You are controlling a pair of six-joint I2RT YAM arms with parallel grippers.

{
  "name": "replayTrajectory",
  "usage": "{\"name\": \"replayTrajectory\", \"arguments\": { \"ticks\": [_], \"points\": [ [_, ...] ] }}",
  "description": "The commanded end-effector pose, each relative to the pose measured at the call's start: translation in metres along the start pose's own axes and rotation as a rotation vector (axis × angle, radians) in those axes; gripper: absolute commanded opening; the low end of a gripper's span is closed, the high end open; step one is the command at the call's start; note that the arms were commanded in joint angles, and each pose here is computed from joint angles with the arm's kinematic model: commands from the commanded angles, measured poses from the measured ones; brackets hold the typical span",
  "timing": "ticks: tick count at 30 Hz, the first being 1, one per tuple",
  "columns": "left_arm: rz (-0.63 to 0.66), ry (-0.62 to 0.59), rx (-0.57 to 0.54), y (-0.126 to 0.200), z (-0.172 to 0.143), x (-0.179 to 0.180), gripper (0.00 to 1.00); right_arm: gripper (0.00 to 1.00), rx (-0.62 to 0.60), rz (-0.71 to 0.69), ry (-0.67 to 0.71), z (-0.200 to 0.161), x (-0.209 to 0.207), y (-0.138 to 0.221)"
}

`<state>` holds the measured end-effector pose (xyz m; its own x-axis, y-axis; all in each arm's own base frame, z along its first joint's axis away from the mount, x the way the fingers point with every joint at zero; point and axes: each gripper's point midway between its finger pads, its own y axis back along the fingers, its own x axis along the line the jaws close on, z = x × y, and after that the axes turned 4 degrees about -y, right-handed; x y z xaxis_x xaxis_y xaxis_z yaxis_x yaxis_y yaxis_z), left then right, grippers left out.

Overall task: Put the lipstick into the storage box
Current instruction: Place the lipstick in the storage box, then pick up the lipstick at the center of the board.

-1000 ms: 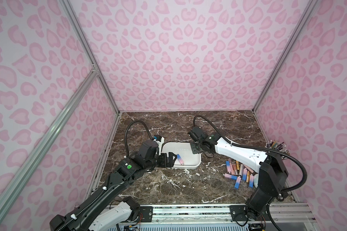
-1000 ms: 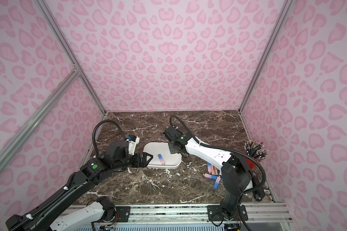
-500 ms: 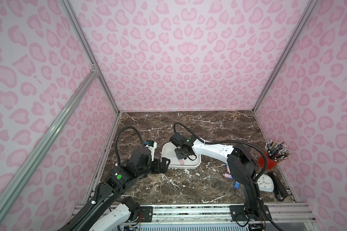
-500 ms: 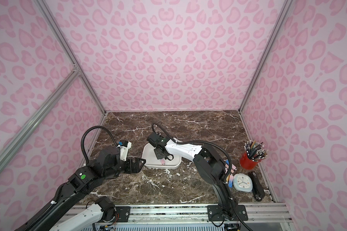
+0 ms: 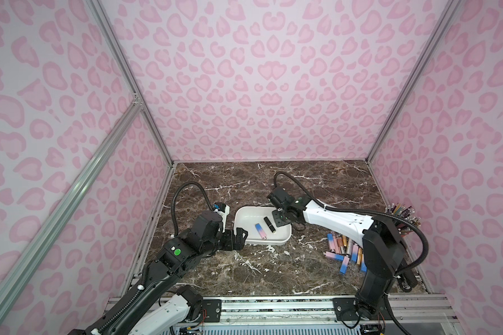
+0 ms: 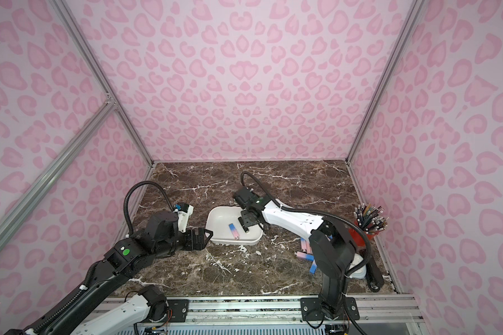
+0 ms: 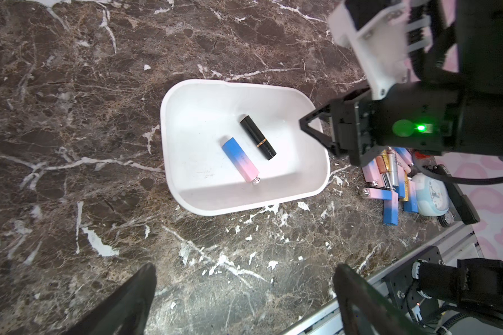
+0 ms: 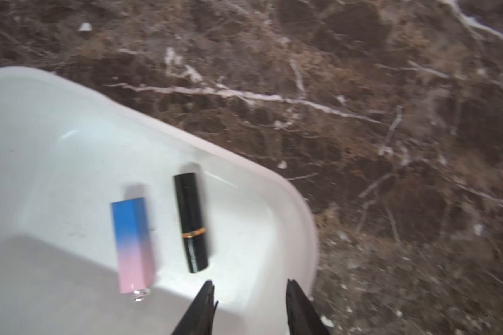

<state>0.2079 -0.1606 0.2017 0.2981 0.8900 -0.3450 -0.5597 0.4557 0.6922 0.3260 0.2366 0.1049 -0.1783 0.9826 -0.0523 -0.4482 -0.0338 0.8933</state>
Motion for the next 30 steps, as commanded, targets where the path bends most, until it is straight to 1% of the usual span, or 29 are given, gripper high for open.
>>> {"name": "replayTrajectory", "arguments": {
  "ticks": [1,3,6,11,15,23,30],
  "points": [
    [-0.037,-0.001,-0.032,-0.003,0.012,-0.009,0.98,0.43,0.01,-0.119,-0.071,-0.014,-0.058,0.003],
    [-0.056,0.003,-0.027,-0.008,0.014,-0.014,0.98,0.43,0.019,-0.157,-0.149,-0.025,-0.094,0.005],
    [-0.091,0.009,-0.012,-0.017,0.015,-0.021,0.98,0.42,0.029,-0.193,-0.255,-0.041,-0.132,0.007],
    [-0.127,0.016,0.021,-0.031,0.015,-0.029,0.98,0.42,0.044,-0.247,-0.375,-0.063,-0.167,0.004],
    [-0.151,0.015,0.028,-0.037,0.017,-0.035,0.98,0.41,0.058,-0.299,-0.443,-0.075,-0.185,-0.003],
    [-0.166,0.012,0.05,-0.044,0.013,-0.037,0.98,0.39,0.093,-0.31,-0.554,-0.094,-0.202,-0.017],
    [-0.178,0.01,0.06,-0.048,0.013,-0.04,0.98,0.39,0.12,-0.313,-0.586,-0.103,-0.208,-0.024]
  ]
}}
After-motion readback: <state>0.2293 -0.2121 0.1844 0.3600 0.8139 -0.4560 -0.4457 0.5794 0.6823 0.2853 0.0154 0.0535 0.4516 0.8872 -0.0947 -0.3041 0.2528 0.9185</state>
